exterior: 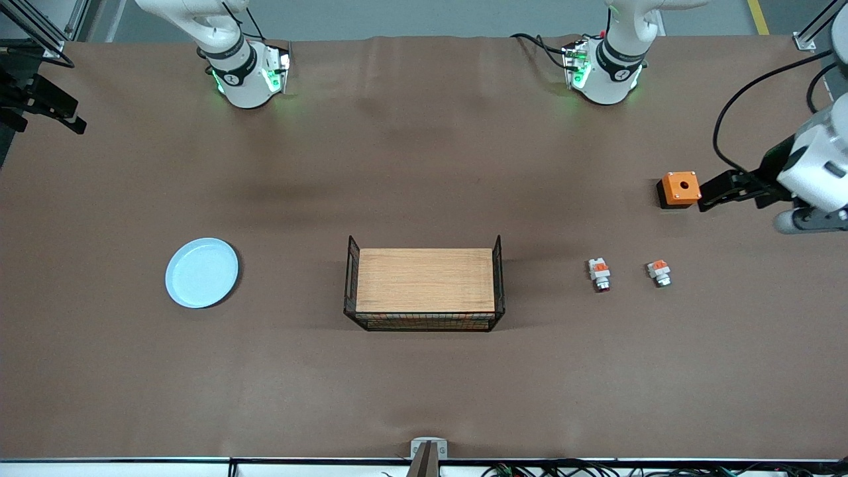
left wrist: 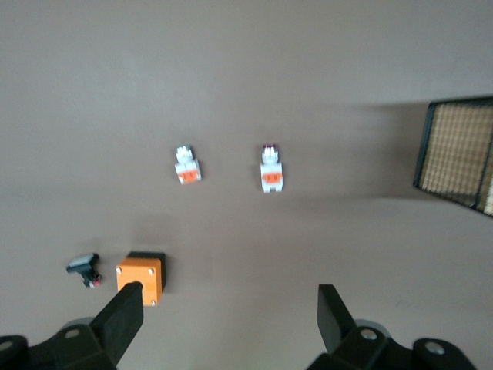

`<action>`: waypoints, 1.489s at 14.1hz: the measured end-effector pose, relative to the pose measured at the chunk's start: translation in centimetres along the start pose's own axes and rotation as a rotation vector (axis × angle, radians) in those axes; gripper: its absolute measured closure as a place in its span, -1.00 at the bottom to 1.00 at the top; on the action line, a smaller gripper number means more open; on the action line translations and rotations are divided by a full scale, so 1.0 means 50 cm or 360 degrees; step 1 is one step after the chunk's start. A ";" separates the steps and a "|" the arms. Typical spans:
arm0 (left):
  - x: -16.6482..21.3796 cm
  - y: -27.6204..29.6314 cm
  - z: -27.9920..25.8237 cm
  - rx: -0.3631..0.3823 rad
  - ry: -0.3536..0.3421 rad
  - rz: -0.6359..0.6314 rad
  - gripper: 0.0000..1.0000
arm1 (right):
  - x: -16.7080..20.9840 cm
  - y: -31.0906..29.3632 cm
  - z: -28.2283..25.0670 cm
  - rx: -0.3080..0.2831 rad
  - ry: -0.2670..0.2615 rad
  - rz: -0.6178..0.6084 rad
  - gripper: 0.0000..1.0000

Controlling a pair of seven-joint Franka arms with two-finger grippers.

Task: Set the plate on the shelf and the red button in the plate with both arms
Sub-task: 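Reach the left gripper to a red button while the right gripper approaches the plate, then grasp the red button with the left gripper while the right gripper grips the plate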

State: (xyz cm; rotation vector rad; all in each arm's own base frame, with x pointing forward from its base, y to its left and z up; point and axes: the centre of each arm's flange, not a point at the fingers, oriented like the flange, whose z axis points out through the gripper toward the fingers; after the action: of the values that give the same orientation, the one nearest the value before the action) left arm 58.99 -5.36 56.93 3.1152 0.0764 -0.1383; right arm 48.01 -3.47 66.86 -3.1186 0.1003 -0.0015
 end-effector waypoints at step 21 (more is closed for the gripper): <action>0.021 0.076 0.735 -0.0076 0.0138 0.0074 -1.00 | 0.286 0.130 0.514 -0.0046 -0.0116 -0.0039 -1.00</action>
State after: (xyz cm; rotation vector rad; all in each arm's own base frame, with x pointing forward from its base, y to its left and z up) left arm 56.99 -9.99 20.32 3.0714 0.0090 -0.0006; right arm 61.92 -10.33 41.05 -3.1444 0.0615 0.1146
